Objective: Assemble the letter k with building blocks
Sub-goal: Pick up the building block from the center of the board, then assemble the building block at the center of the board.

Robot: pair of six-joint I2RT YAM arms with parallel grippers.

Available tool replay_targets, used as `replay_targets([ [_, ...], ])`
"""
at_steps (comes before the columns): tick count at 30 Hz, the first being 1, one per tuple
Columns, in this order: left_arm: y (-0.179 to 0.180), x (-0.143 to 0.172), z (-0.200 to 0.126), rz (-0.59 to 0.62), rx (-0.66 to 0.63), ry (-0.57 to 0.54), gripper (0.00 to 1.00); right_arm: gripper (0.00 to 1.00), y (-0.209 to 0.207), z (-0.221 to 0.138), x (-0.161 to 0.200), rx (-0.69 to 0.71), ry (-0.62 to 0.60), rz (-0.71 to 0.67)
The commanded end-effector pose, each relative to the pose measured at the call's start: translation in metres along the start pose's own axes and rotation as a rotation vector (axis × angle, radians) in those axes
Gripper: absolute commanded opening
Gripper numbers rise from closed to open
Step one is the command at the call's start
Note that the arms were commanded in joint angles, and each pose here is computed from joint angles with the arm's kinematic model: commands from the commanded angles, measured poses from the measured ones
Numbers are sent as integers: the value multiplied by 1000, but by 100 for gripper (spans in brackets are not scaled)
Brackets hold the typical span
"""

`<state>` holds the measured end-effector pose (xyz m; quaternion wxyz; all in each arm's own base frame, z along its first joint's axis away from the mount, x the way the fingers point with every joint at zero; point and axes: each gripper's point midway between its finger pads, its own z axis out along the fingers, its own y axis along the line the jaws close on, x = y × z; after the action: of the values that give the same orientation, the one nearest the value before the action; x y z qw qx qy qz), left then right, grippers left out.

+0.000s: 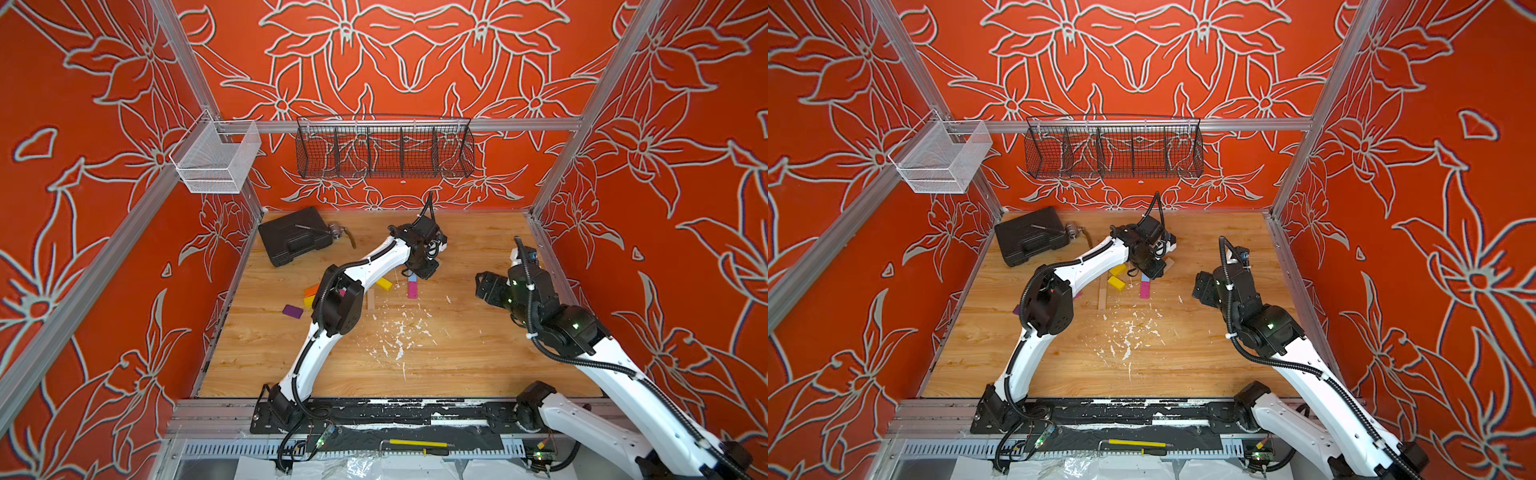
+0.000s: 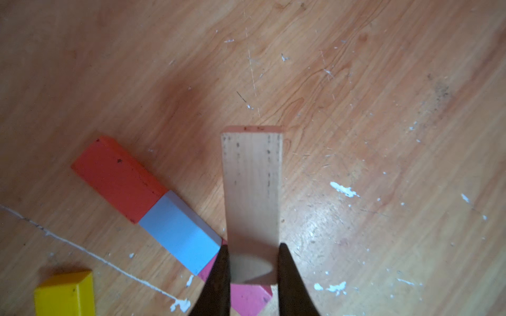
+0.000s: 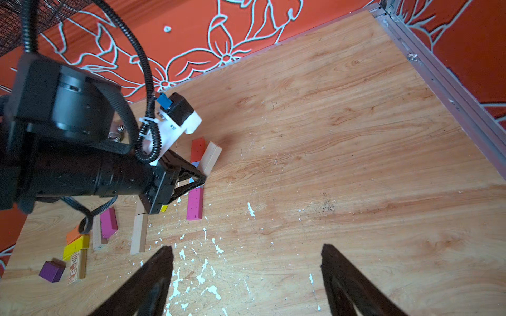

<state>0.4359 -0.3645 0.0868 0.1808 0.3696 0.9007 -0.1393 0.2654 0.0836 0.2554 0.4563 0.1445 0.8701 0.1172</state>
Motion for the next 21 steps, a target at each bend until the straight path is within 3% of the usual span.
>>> replay_targets([
  [1, 4, 4, 9, 55, -33, 42, 14, 86, -9, 3, 3, 39, -1, 10],
  [13, 23, -4, 39, 149, -106, 38, 19, 86, -9, 7, 4, 49, 5, -5],
  [21, 27, -2, 47, 158, -123, 48, 30, 86, -9, 8, 4, 58, 9, -1],
])
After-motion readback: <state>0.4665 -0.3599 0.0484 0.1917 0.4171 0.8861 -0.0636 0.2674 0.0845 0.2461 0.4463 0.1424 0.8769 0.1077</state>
